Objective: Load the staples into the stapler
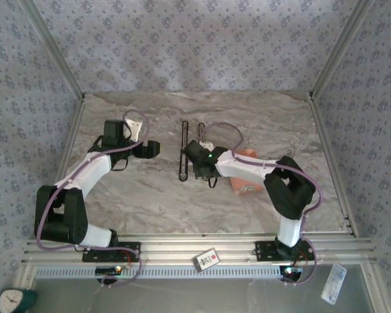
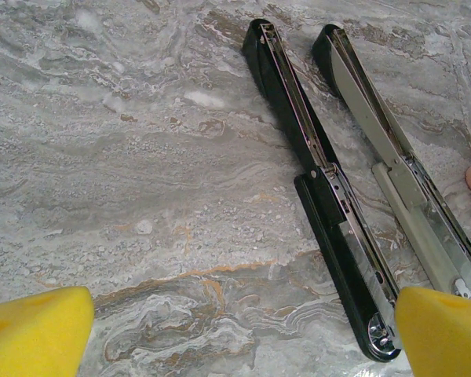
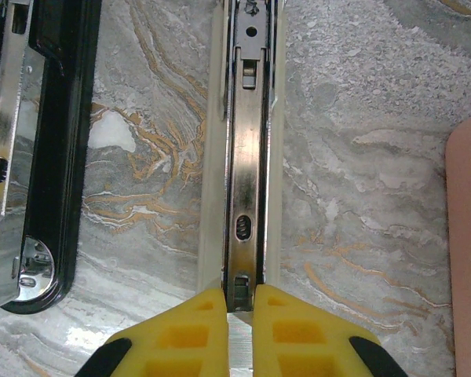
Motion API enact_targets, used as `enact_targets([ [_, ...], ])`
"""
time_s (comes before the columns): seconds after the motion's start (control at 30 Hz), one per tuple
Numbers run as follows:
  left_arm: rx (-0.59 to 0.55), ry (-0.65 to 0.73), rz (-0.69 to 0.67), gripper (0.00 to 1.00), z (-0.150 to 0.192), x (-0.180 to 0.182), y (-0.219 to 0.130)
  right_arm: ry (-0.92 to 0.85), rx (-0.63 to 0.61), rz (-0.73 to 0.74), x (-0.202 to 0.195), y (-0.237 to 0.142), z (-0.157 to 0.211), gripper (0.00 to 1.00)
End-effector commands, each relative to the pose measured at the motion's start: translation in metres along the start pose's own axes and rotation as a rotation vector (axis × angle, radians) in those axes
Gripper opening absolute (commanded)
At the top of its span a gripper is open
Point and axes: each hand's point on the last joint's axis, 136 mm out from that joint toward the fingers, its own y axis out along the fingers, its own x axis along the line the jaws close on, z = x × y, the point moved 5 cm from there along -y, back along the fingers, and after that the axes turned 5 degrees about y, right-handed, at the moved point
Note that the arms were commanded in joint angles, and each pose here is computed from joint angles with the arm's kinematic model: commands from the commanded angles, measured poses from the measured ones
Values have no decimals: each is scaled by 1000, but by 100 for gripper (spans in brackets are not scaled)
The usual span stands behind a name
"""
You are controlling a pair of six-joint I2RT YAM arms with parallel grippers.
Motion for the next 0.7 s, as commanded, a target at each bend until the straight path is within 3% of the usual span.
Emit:
enact_targets([
  [0.0, -12, 15, 22, 98, -2, -3, 3, -8, 15, 39, -4, 4, 8, 11],
  [0.67, -8, 17, 18, 98, -1, -3, 3, -5, -65, 41, 0, -6, 2, 11],
])
